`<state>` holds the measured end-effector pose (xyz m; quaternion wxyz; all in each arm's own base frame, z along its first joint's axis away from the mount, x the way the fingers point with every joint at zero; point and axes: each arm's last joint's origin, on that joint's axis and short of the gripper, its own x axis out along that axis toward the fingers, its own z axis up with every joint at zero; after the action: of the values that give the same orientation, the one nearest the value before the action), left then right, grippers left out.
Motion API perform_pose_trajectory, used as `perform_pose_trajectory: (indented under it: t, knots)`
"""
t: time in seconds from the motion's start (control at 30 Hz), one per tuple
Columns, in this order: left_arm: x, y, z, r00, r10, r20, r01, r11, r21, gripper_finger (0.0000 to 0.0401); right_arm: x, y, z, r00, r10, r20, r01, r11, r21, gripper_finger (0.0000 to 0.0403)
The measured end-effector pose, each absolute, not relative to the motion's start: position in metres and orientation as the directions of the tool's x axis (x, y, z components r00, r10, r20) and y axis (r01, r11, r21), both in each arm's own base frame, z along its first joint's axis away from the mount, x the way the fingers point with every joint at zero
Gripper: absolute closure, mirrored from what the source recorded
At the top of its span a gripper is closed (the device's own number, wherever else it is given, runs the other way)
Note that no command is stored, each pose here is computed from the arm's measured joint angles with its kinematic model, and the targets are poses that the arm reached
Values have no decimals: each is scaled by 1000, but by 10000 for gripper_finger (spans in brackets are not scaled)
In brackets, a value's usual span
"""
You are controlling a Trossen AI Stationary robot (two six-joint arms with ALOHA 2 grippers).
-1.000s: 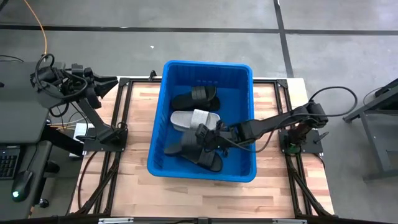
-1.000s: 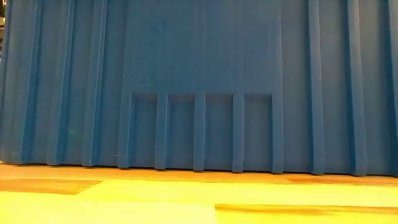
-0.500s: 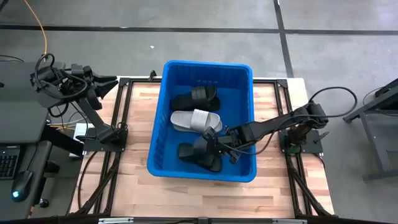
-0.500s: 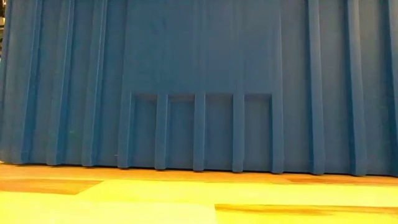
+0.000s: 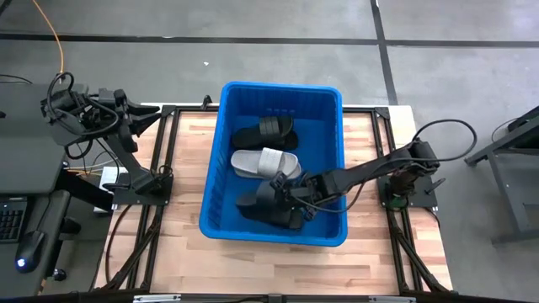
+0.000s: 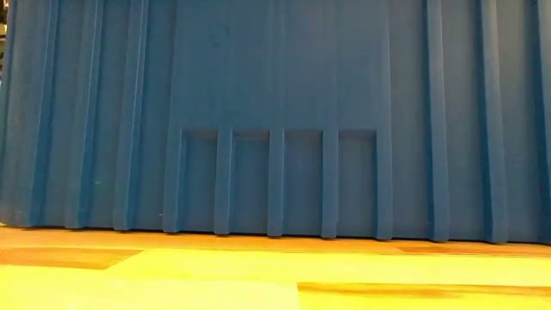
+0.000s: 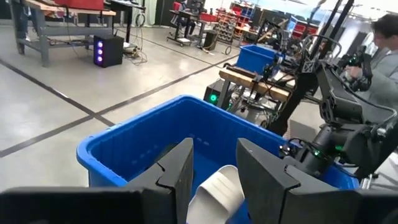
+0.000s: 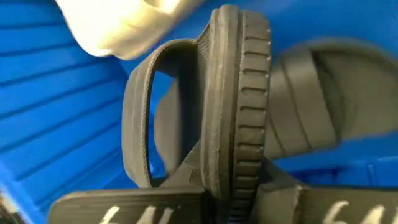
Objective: Pick and place slides into bin
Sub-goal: Put the black slipper into the bin
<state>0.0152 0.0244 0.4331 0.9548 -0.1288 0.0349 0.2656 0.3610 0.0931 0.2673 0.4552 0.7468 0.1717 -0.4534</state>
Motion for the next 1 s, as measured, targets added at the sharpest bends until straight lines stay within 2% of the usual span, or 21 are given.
perform_pose_trajectory:
  t: [0.53,0.7,0.83,1.0]
  knots:
    - [15,25,433,859,492,-138,-511,831,-220,288,374,102,232,414,0,-910,772,-530,352,390]
    - [15,25,433,859,492,-138,-511,831,-220,288,373,103,230,389,51,-920,792,-529,305,339]
    - [15,25,433,859,492,-138,-511,831,-220,288,369,104,227,326,110,-939,824,-520,225,293]
    - [15,24,433,868,474,-150,-497,839,-223,288,367,99,226,291,121,-949,834,-518,190,236]
